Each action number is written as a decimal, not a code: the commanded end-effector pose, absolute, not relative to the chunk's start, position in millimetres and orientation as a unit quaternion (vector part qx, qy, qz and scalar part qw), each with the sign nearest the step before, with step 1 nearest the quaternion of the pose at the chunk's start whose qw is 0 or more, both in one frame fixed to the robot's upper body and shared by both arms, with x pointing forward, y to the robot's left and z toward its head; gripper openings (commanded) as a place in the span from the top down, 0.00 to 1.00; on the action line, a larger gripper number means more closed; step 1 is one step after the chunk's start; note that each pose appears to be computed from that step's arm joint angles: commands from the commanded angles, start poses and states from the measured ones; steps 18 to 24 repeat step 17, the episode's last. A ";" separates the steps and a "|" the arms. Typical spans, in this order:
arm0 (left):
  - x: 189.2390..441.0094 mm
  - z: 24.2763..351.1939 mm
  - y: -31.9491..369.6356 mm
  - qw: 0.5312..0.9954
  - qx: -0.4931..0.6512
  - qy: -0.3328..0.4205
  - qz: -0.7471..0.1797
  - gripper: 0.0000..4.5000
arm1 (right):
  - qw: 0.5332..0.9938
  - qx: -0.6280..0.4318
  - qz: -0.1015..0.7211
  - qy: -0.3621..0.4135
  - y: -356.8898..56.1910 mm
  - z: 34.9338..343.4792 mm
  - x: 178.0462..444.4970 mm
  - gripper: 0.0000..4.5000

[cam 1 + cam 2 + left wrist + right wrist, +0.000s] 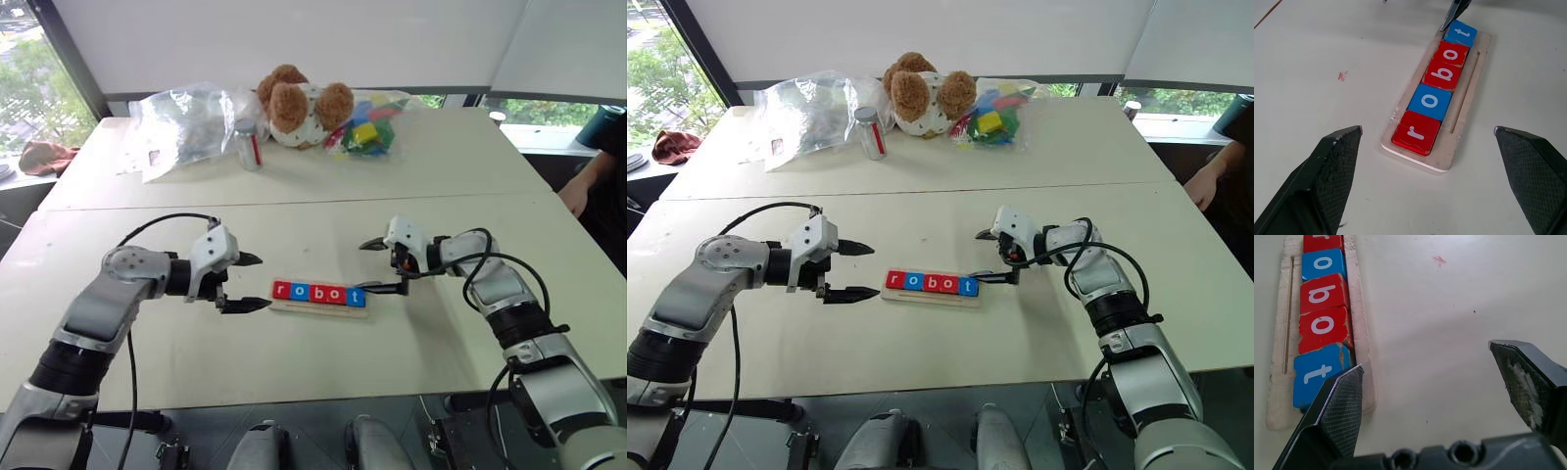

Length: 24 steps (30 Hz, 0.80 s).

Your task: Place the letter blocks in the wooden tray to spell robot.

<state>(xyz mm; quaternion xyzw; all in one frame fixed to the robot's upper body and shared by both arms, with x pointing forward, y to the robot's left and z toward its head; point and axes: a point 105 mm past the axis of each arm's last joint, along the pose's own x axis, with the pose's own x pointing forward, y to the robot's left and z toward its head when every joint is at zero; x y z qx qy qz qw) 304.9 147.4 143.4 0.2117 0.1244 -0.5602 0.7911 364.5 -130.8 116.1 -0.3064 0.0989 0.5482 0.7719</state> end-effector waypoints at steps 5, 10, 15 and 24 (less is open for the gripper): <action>306.4 155.2 150.2 0.805 0.194 0.100 -0.552 0.00 | 0.831 -0.317 0.455 0.042 -158.5 157.8 382.4 0.01; 297.1 148.5 168.7 0.814 0.189 0.123 -0.536 0.00 | 0.844 -0.278 0.449 0.091 -183.9 156.8 347.5 0.01; 282.2 140.0 191.6 0.829 0.164 0.155 -0.511 0.00 | 0.865 -0.171 0.443 0.162 -197.2 156.6 288.7 0.01; 278.3 138.2 196.7 0.837 0.146 0.161 -0.502 0.00 | 0.868 -0.157 0.431 0.191 -201.8 150.2 274.7 0.01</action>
